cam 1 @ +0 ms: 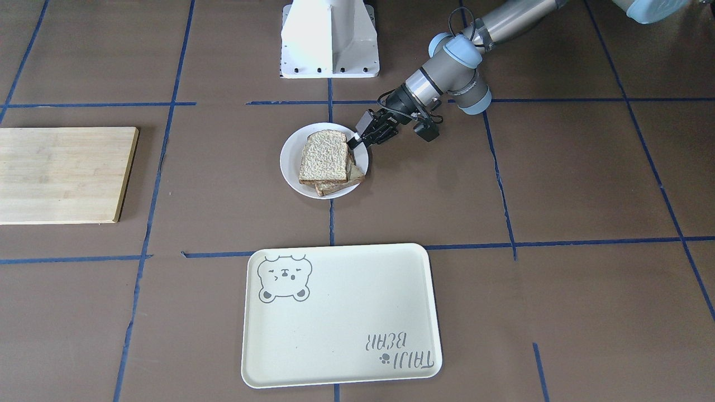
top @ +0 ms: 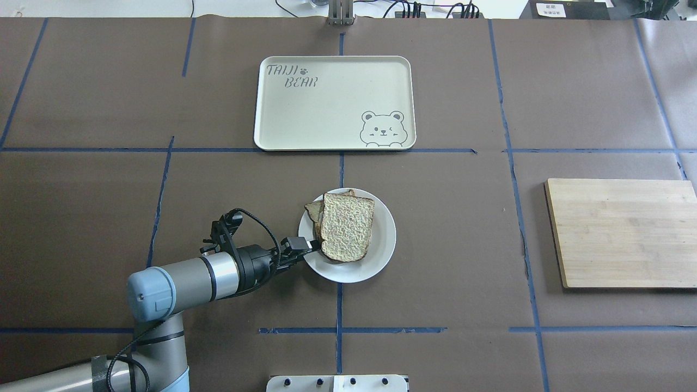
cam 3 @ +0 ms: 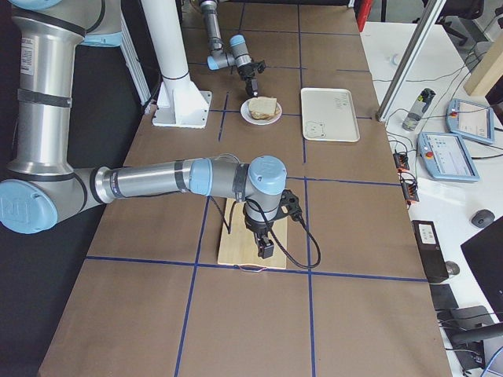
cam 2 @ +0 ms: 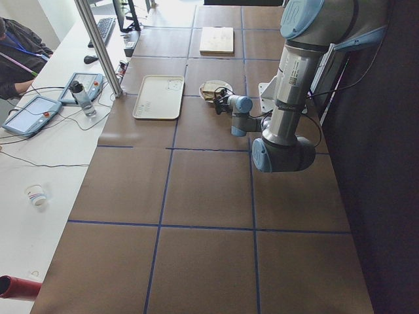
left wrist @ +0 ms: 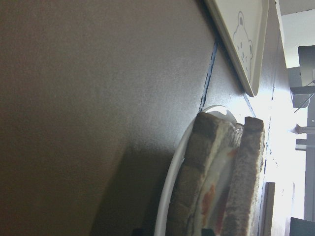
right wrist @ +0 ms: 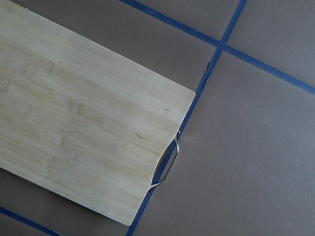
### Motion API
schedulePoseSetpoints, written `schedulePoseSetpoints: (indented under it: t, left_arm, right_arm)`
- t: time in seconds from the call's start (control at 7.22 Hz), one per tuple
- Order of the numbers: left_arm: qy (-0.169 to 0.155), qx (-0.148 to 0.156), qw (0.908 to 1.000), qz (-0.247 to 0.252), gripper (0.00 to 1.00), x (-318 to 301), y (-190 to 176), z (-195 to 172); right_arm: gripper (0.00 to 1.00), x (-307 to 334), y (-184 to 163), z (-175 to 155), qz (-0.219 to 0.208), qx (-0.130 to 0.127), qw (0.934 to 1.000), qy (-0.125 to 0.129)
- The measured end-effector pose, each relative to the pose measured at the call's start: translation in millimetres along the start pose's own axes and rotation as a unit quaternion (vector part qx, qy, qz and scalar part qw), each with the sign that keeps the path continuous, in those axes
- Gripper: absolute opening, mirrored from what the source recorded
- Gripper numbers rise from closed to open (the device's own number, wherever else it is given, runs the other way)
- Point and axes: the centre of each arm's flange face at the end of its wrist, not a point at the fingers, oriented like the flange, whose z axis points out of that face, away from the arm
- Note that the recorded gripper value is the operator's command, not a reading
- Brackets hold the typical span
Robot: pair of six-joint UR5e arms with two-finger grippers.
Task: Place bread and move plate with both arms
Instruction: 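Move the left gripper to the plate rim nearest the robot and grip it, then slide the plate with the left gripper onto the white tray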
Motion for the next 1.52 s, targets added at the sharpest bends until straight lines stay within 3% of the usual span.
schedulePoseSetpoints:
  t: [0.28, 0.55, 0.97, 1.25, 1.52]
  left_arm:
    - [0.0, -0.003, 1.0, 0.0, 0.07, 0, 4, 1]
    - [0.009, -0.006, 0.9999, -0.002, 0.05, 2, 4, -1]
    - [0.081, -0.009, 0.9966, -0.01, 0.05, 19, -2, -17]
    - [0.118, 0.022, 0.9913, -0.053, 0.05, 40, -34, -22]
    - [0.135, 0.082, 0.9819, -0.105, 0.05, 60, -102, -7]
  right_arm:
    - [1.0, 0, 0, 0, 0.0, 0.0, 1.0, 0.0]
    - [1.0, 2, 1, -2, 0.002, 0.003, 1.0, 0.001]
    - [1.0, 2, 1, -5, 0.002, 0.006, 1.0, 0.002]
    - [1.0, 2, 0, -5, 0.002, 0.006, 1.0, 0.002]
    - [1.0, 2, -1, -6, 0.002, 0.007, 1.0, 0.002]
